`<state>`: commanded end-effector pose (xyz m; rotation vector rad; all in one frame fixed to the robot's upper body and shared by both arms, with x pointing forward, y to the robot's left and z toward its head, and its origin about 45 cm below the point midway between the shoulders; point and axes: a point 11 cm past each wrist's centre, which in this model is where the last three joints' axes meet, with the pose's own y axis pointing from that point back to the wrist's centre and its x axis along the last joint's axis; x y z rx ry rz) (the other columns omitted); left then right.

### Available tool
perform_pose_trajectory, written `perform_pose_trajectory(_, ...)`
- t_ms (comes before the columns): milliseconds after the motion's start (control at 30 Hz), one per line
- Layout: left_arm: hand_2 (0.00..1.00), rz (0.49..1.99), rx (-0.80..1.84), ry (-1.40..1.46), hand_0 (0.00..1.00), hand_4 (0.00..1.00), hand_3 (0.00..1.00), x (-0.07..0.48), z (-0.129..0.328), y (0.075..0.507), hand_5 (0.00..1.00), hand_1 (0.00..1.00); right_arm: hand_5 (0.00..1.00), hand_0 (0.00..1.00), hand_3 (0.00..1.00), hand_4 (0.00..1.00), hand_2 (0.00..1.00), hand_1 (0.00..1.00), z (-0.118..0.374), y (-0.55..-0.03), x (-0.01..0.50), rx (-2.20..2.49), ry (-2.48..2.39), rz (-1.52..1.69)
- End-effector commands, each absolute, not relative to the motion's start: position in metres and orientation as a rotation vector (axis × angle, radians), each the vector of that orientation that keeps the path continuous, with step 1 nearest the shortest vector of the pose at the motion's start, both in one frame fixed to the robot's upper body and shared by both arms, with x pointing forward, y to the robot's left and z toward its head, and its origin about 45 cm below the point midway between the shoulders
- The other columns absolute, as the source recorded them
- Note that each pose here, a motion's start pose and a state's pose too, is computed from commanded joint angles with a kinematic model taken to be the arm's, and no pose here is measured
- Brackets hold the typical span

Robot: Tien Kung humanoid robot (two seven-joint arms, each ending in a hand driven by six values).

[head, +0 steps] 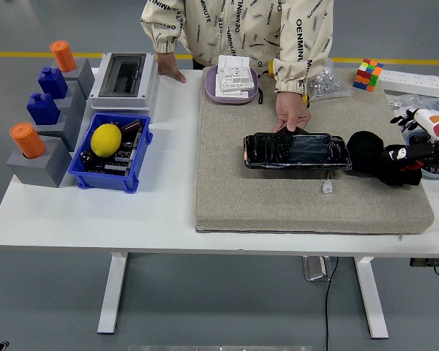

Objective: Pick the rag up,wipe the panel,place it on the desk

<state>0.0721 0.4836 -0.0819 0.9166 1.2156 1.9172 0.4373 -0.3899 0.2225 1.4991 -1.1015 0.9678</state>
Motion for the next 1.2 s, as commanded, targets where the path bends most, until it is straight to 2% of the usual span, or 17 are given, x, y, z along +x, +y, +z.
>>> perform_pose_trajectory(1200,0.767,1.909,0.894,1.224,0.724,0.692,0.626,0.079,-0.084,0.476,0.578,0.716,0.481,0.759,0.781,0.998,0.764,0.701,0.204,-0.353,0.437,1.601,-1.121,0.953)
